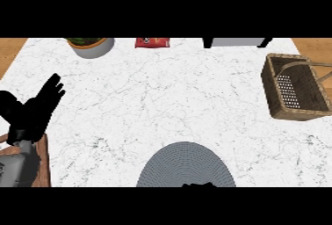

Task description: Pick the bell pepper from the placemat and place it in the basket

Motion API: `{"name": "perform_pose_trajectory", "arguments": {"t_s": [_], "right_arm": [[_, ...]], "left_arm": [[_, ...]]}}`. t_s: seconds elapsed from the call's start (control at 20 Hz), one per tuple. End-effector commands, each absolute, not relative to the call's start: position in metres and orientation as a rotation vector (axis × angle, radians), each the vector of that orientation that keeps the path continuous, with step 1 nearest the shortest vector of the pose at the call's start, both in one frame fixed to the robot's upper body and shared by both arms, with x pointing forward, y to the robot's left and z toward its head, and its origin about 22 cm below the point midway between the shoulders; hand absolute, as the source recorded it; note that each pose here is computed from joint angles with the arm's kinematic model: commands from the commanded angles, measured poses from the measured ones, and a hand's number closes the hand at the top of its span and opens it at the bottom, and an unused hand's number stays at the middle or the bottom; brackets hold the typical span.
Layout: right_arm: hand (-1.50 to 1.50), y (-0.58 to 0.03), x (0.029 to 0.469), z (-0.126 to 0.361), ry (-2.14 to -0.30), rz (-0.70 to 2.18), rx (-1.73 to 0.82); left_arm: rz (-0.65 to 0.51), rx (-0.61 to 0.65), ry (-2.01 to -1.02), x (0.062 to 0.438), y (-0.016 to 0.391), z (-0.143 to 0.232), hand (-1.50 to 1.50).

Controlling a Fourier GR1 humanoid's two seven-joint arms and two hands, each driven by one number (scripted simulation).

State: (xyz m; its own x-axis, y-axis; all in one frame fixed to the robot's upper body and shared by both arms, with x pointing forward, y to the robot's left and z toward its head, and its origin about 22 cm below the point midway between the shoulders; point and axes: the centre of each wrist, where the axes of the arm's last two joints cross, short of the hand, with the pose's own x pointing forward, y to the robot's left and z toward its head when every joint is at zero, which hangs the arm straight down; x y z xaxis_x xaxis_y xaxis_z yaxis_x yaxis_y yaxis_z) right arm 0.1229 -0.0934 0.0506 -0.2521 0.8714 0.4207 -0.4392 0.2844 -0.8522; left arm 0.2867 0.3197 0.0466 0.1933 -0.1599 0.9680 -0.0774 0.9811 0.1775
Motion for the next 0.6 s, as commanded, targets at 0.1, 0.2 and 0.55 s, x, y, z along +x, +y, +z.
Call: {"name": "perform_pose_trajectory", "arguments": {"t_s": [0.1, 0.2, 0.55], "right_arm": [[1.5, -0.104, 0.076, 0.087, -1.416, 1.121, -0.232], [1.5, -0.102, 0.074, 0.114, -1.566, 1.001, -0.17], [1.5, -0.112, 0.075, 0.141, -1.851, 0.787, -0.199]], "left_arm": [[-0.056, 0.218, -1.375, 0.278, 0.33, 0.046, 0.0], [-0.054, 0.206, -1.359, 0.283, 0.326, 0.039, 0.0], [-0.049, 0.221, -1.36, 0.279, 0.333, 0.037, 0.0]]}}
